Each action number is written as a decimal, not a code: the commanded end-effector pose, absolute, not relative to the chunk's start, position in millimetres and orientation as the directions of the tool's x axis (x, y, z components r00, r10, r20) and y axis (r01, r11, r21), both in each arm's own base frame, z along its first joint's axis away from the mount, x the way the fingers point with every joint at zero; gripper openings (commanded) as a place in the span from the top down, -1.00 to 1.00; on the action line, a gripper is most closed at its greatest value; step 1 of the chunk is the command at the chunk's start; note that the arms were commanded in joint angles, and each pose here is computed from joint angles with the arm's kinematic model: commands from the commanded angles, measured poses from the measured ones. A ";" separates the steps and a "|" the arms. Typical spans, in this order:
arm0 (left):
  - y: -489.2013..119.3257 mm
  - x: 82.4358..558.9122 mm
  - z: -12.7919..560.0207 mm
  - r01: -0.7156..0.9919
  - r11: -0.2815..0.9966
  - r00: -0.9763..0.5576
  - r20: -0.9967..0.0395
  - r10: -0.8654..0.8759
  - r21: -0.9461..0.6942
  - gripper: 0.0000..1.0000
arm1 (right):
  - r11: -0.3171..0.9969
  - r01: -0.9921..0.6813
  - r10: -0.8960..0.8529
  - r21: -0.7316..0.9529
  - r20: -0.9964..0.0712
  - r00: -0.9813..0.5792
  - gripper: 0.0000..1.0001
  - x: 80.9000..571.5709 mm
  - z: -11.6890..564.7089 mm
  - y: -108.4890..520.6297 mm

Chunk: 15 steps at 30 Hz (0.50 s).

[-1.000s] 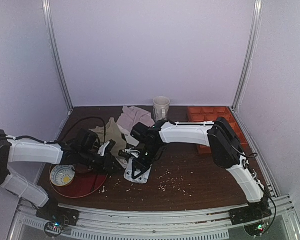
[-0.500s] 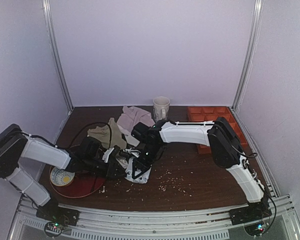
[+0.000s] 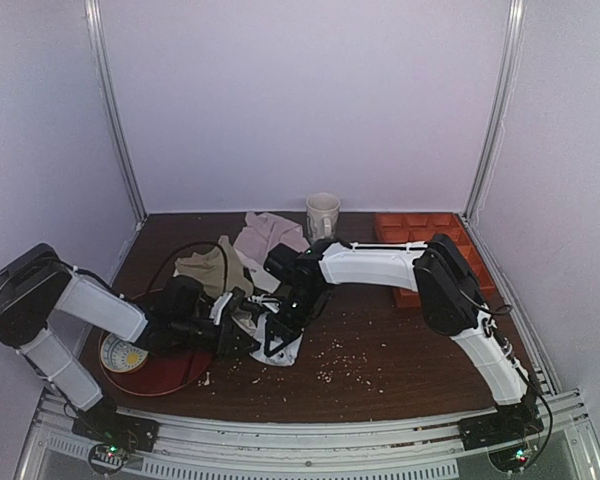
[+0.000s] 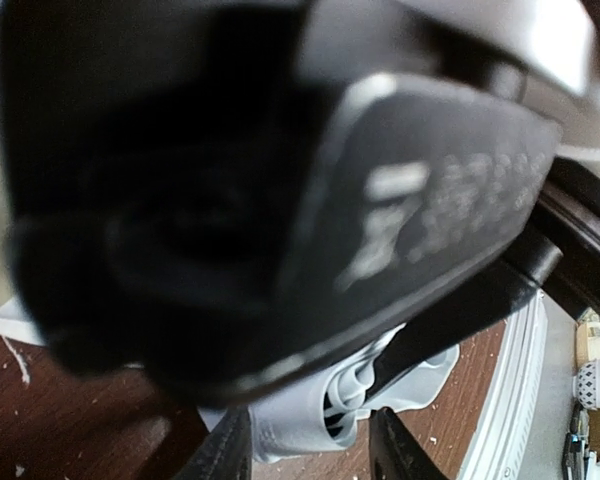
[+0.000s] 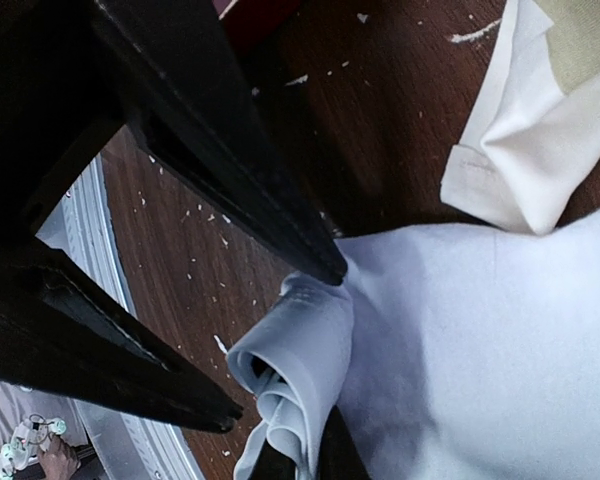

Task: Roll the underwear
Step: Roll the underwear at the center of the board.

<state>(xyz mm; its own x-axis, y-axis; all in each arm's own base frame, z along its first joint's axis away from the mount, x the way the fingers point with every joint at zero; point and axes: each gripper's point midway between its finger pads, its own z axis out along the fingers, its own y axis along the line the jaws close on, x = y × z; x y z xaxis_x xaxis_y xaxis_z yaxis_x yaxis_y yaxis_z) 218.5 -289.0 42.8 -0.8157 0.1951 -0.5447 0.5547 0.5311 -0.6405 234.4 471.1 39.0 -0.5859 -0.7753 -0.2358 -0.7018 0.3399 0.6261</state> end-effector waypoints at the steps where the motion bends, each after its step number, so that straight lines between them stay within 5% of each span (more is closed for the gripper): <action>1: -302.8 224.5 54.4 0.628 0.465 -0.763 -0.613 0.206 -0.625 -0.10 | 0.362 -0.685 -0.773 0.632 -0.207 -0.600 1.00 236.8 32.9 469.8; 10: -303.9 215.5 52.2 0.626 0.427 -0.771 -0.601 0.212 -0.653 0.00 | 0.373 -0.675 -0.768 0.636 -0.197 -0.610 1.00 238.6 28.9 470.7; 15: -303.4 216.6 46.5 0.617 0.442 -0.778 -0.588 0.220 -0.651 0.22 | 0.374 -0.674 -0.765 0.637 -0.199 -0.613 1.00 239.3 29.0 471.9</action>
